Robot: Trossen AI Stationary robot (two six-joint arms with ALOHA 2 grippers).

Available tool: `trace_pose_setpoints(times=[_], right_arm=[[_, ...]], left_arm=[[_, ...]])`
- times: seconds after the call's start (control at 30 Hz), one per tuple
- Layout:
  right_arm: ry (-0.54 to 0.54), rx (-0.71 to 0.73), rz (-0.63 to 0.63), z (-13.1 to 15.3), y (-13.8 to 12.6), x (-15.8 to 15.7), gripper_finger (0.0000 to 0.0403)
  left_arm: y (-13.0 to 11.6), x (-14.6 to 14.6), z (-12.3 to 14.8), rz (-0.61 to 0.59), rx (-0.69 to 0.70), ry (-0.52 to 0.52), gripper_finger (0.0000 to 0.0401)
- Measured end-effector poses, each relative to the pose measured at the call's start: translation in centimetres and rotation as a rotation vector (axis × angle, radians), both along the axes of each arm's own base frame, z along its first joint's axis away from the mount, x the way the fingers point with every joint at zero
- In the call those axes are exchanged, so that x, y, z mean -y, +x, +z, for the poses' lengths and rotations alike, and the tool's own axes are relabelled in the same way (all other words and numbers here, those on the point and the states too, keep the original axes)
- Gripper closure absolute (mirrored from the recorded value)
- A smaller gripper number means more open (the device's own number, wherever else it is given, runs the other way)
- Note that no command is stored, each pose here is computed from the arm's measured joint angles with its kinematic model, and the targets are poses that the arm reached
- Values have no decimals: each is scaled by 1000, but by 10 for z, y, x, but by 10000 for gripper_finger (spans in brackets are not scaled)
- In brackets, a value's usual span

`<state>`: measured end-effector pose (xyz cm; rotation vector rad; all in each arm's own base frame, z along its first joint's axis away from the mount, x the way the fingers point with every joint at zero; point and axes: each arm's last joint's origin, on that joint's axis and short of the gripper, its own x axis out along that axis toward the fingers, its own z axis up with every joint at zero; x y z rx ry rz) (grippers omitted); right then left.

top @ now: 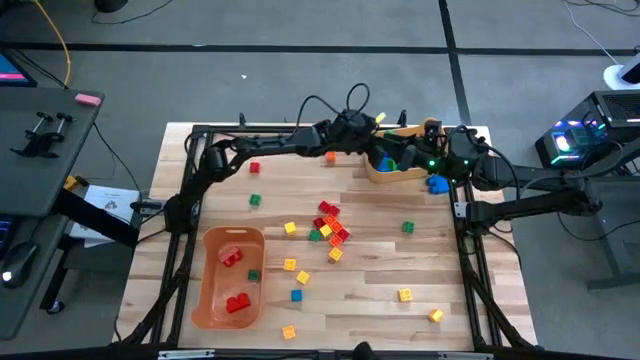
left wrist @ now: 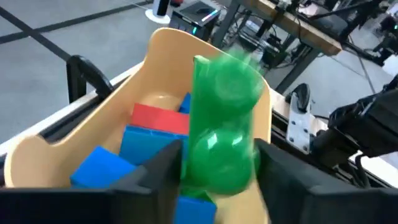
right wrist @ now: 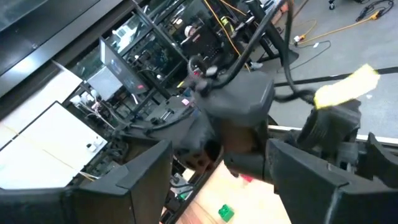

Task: Sort blocks by size
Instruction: Put the green game piece into the yellow bin, then remove the red game piece from the orange bin and put it into the yellow bin

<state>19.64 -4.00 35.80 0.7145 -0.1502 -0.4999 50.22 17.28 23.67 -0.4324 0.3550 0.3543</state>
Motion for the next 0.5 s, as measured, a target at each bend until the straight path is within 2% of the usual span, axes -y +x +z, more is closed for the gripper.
trace_pose_setpoints(times=[0.13,0.23,0.37,0.43,0.5], right_arm=[[-6,-2,1,0,0,0,147],[-24,-12,2,0,0,0,147],[-32,-16,6,0,0,0,147],[-32,-18,7,0,0,0,147],[-46,-38,11,-1,0,0,147]], left_arm=[[-4,-2,13,-35,-89,1,126],[-18,1,25,-68,-206,-30,87],[-50,19,48,-158,-399,-107,75],[-68,41,61,-196,-513,-106,76],[-85,73,76,-237,-567,-74,77]])
